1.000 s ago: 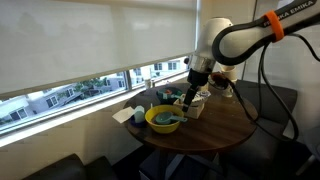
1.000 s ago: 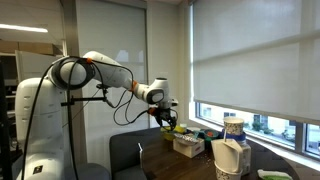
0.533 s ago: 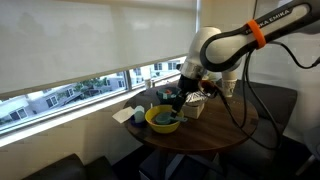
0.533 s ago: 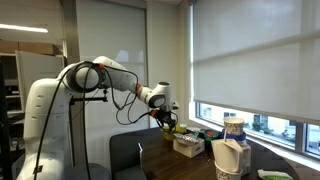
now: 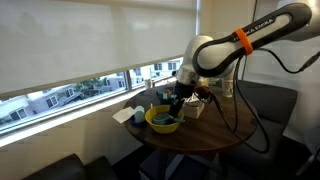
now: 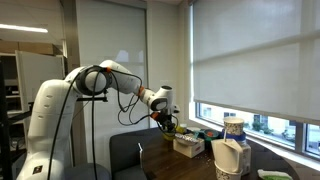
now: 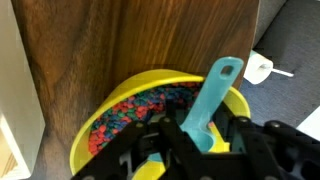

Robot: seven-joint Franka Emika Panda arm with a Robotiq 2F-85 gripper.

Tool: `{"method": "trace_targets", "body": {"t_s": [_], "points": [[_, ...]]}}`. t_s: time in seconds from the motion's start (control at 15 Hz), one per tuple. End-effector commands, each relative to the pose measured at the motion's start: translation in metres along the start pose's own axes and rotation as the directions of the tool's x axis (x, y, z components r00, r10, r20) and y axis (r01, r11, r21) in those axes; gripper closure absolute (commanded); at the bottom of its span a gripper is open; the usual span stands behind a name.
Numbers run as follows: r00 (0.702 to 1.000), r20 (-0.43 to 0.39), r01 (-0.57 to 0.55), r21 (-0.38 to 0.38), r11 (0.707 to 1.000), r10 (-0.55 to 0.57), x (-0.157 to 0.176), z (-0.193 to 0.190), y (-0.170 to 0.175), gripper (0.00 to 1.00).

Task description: Remove the scoop from the yellow bowl and put it on the paper plate inside the wooden box

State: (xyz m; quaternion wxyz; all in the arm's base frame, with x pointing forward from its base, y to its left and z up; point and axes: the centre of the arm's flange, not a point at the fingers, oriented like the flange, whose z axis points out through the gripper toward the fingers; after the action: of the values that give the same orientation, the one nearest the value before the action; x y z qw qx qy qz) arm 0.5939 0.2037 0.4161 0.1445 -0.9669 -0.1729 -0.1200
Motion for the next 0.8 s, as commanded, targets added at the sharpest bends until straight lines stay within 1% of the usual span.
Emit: {"method": "trace_targets", "body": {"t_s": [0.0, 0.07, 0.13, 0.2, 0.47, 0.6, 0.73], "points": [[0.999, 0.018, -0.047, 0.019, 0.999, 0.046, 0.006, -0.010, 0.002, 0.85], [0.999, 0.015, -0.052, 0.018, 0.999, 0.051, 0.005, -0.014, 0.002, 0.94], [0.998, 0.008, -0.054, 0.016, 0.998, 0.054, 0.006, -0.018, 0.003, 0.98], [0.999, -0.003, -0.053, 0.014, 0.999, 0.053, 0.006, -0.022, 0.002, 0.94], [0.999, -0.040, -0.031, 0.004, 1.000, 0.031, 0.006, -0.039, -0.005, 0.94], [0.997, -0.074, -0.029, -0.025, 0.999, 0.027, 0.000, -0.064, -0.008, 0.94], [0.990, -0.128, -0.069, -0.066, 0.995, 0.060, -0.014, -0.102, -0.003, 0.94]]}}
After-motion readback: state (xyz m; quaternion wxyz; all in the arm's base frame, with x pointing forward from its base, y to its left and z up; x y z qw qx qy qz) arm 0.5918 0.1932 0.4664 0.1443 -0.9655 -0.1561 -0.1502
